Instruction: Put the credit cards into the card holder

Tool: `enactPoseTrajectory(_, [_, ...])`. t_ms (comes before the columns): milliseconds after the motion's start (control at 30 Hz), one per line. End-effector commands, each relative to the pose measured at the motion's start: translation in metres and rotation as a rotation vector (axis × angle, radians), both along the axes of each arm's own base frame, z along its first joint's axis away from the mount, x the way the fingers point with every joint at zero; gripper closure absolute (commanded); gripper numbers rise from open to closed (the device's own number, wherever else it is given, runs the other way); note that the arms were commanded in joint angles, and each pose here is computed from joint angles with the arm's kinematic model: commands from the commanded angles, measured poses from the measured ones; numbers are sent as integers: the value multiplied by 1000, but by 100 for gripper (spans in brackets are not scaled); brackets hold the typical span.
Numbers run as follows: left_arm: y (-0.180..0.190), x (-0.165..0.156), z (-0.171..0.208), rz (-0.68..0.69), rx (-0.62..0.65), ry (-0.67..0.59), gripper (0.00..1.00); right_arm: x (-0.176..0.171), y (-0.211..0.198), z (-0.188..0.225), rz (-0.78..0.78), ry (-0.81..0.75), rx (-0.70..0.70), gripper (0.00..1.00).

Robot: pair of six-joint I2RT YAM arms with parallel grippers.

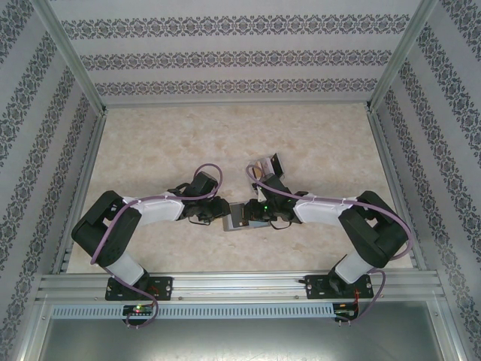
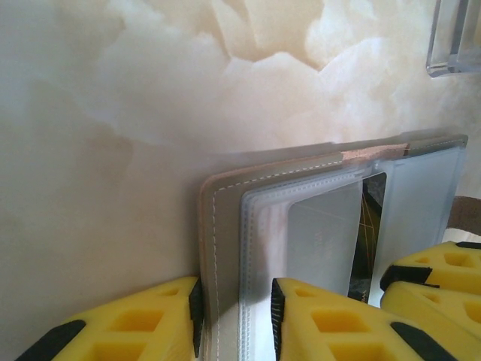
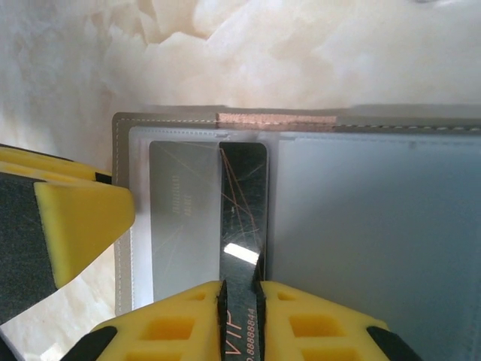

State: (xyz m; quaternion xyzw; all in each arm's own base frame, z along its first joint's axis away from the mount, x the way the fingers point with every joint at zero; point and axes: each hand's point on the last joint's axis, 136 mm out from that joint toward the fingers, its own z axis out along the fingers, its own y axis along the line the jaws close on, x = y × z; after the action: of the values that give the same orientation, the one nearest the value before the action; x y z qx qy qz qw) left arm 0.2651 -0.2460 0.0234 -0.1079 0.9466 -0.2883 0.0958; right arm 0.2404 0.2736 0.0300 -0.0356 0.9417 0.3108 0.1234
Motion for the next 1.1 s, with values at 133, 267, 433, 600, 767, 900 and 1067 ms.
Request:
enactPoseTrajectory(133, [-9,-1,5,-29,-23,-28,68,-3,2,-9,13,19,-28,80])
enactPoseTrajectory(267, [-9,0,5,-29,-27,-31,68,-2,12,-7,38,21,1,83])
enactPoseTrajectory(433, [-12,1,6,-30,-40,-31,68,-1,30,0,80,19,44,84])
enactPoseTrajectory(600, [-13,2,7,-30,-45,-36,66,-3,41,0,105,33,53,84])
enactPoseTrajectory(767, [-8,-1,5,-20,-23,-31,64,0,31,5,87,2,21,82])
enactPoseTrajectory(900, [-3,0,6,-13,0,-37,62,9,10,20,51,-57,-35,77])
enactPoseTrajectory(1067, [-4,1,5,-14,5,-36,63,13,-16,16,28,-46,-101,81])
